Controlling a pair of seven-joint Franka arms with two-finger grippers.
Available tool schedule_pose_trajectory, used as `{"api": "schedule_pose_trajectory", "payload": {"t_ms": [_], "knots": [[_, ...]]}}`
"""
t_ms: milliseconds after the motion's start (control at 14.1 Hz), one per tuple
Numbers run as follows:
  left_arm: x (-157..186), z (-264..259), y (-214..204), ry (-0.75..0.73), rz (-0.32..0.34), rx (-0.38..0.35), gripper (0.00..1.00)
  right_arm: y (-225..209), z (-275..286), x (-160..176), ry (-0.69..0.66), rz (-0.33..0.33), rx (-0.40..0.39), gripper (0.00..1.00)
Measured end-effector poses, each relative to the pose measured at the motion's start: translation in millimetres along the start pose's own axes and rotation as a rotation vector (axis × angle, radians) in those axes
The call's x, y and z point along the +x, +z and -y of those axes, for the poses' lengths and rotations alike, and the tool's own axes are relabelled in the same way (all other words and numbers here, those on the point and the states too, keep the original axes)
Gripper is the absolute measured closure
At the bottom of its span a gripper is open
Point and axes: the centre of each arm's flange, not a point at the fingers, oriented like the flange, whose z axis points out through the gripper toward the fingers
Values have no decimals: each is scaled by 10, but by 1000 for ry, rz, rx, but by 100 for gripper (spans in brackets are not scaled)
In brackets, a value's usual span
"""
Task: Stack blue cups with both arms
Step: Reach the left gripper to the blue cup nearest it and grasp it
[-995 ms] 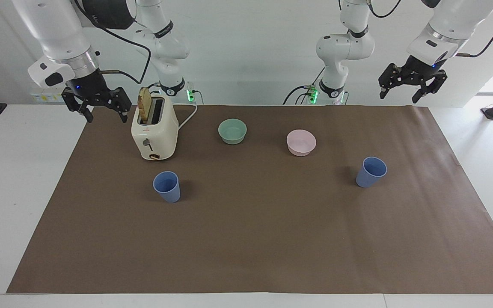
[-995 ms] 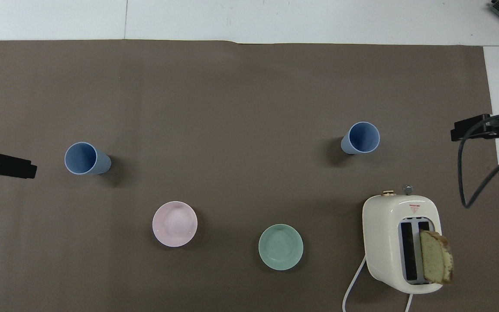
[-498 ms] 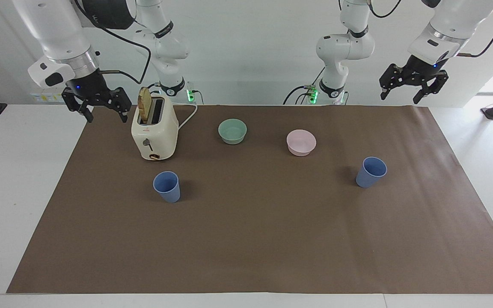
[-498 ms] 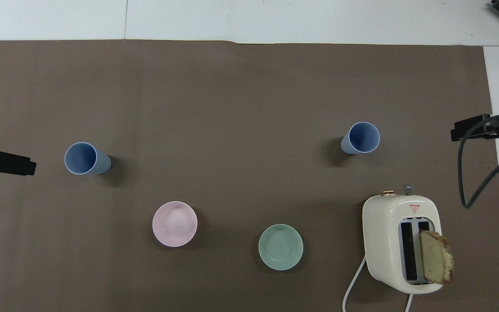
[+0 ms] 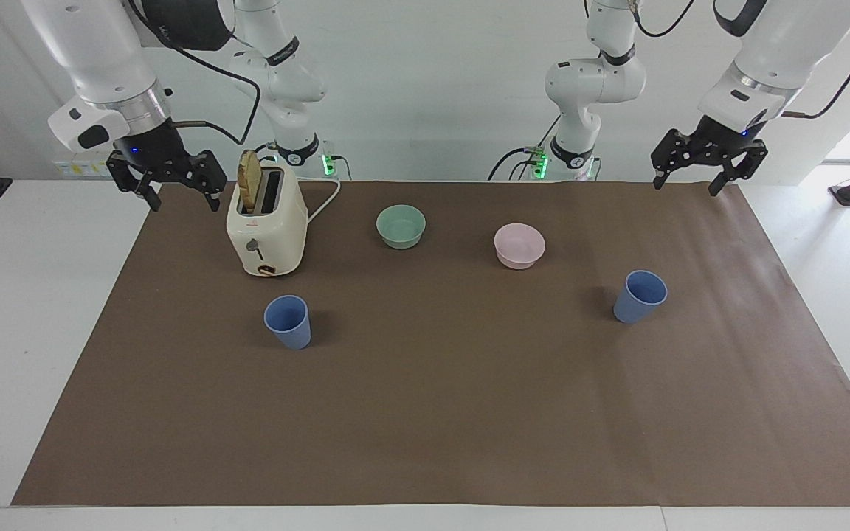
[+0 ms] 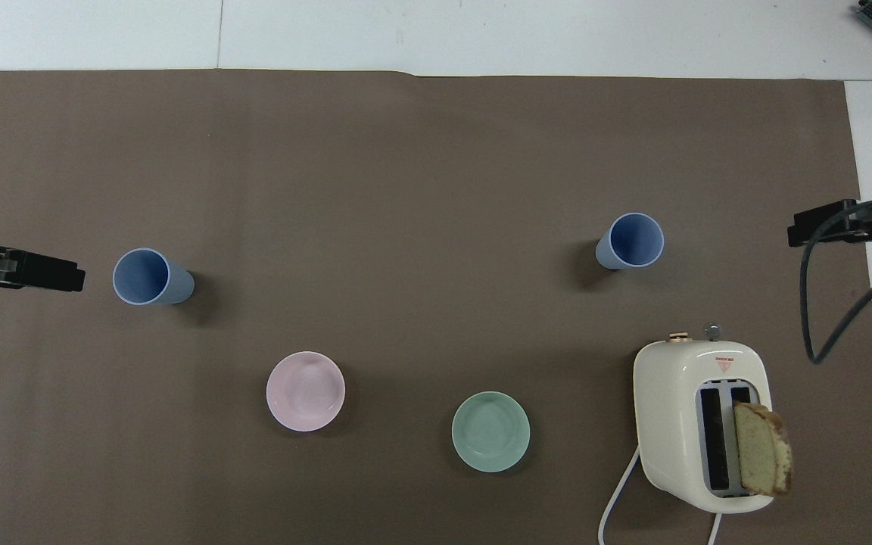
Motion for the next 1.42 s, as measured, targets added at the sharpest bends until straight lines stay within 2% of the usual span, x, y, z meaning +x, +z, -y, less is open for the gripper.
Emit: {"api": "schedule_pose_trajectory", "payload": {"t_ms": [213,1137,1351,1422], "knots": [[95,157,491,-27,4,-1,0,0,0,0,0,0,0,0],[350,739,1972,-215,17,-14,0,0,0,0,0,0,0,0],[319,835,2120,-238,25,-16,4,0,0,0,0,0,0,0],[302,843,2159,-245,24,-20,11,0,0,0,0,0,0,0]]}}
